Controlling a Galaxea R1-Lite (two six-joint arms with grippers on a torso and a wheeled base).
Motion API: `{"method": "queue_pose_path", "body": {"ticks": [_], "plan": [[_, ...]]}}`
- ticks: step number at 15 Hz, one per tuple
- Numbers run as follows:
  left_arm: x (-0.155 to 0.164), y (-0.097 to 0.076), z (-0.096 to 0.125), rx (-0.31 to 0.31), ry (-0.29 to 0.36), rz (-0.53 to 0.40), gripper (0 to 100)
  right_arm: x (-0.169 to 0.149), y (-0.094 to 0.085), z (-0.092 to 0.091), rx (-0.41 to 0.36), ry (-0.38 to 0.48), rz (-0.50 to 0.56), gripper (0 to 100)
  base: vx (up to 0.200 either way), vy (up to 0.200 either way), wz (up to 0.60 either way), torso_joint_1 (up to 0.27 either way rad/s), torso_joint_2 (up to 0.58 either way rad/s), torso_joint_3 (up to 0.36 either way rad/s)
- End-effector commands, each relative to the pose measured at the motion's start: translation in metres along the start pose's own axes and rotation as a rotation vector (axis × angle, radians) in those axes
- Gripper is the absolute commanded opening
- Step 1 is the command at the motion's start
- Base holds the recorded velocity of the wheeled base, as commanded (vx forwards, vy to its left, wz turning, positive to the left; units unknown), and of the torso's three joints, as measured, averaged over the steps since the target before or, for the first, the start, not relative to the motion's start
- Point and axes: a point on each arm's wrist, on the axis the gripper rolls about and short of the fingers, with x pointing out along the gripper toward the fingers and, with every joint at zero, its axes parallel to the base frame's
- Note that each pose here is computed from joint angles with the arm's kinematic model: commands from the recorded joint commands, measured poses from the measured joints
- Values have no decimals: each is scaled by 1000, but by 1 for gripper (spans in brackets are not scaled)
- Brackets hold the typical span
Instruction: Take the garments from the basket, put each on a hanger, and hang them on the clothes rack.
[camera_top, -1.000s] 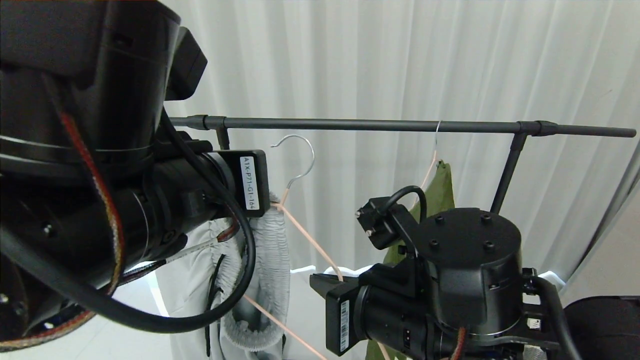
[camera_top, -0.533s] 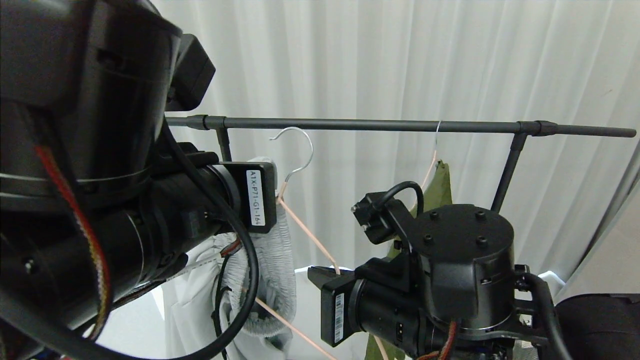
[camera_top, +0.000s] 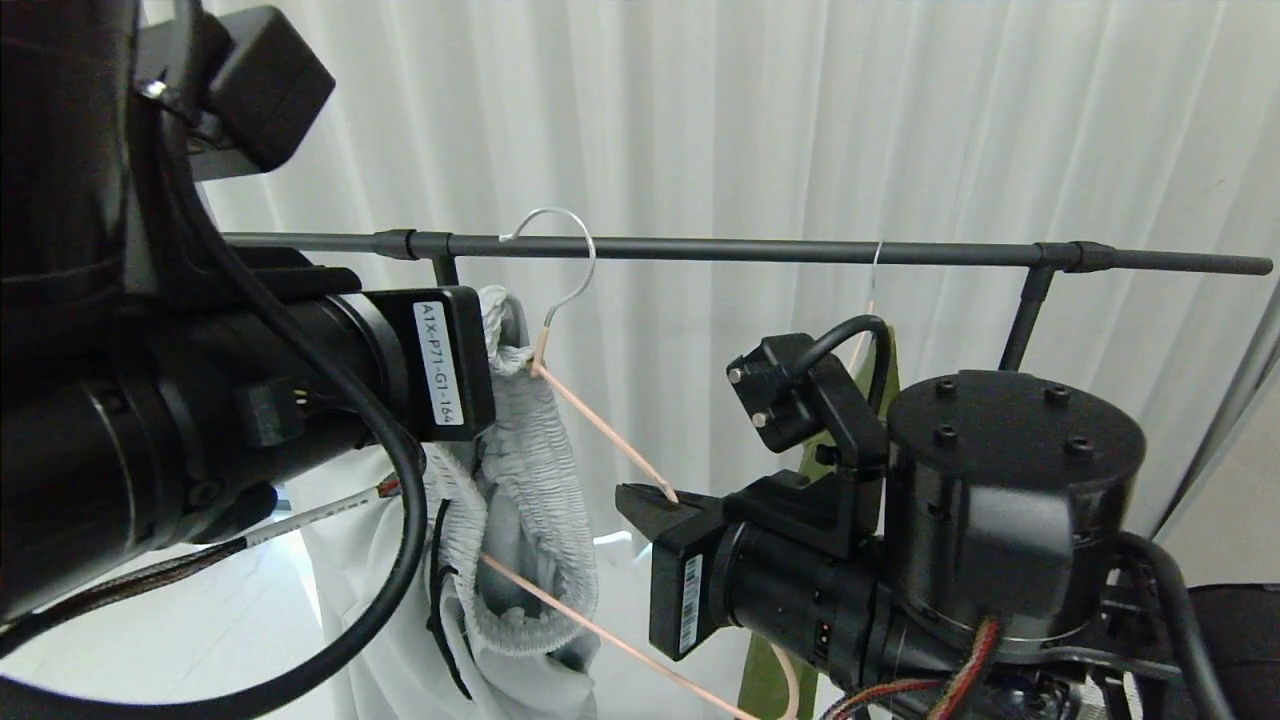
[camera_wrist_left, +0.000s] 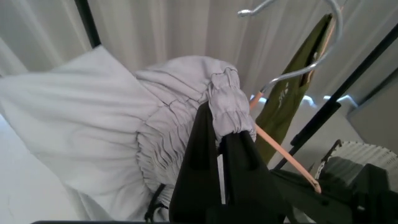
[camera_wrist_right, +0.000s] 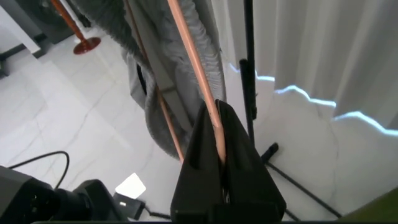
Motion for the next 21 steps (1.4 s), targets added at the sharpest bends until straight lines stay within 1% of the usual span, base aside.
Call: {"method": "queue_pose_path", "body": {"ticks": [1,3,6,10,11,14,16,18,20,21], "plan": [[-10,5,9,-28,-24,-44,0,-7,0,0,-32,-9,8,0,0,0,0,0,0,0],[-13,5,13,-38,-27,-85,0,-8,-1,-3,-44,-21,16,0,0,0,0,0,0,0],[-13,5,12,-35,-23,-88,0,-9,-2,-1,-53,-37,15,0,0,0,0,0,0,0],[-14,5,14,-33,-28,-92,0,-11,-1,4,-93,-79,30,0,0,0,0,0,0,0],[-15,4,14,-33,-29,-97,100,-11,0,5,-94,-84,31,0,0,0,0,0,0,0],[-26,9,15,-9,-47,-119,100,-10,-6,7,-91,-92,13,0,0,0,0,0,0,0],[-32,12,17,-14,-60,-130,100,-10,-10,11,-91,-107,2,0,0,0,0,0,0,0],[-37,16,19,-21,-73,-136,100,-9,-12,15,-113,-143,-3,0,0,0,0,0,0,0],[-42,20,21,-3,-90,-140,100,-10,-12,16,-126,-154,-1,0,0,0,0,0,0,0],[-44,22,21,-4,-95,-141,100,-11,-12,18,-126,-162,0,0,0,0,0,0,0,0]]}}
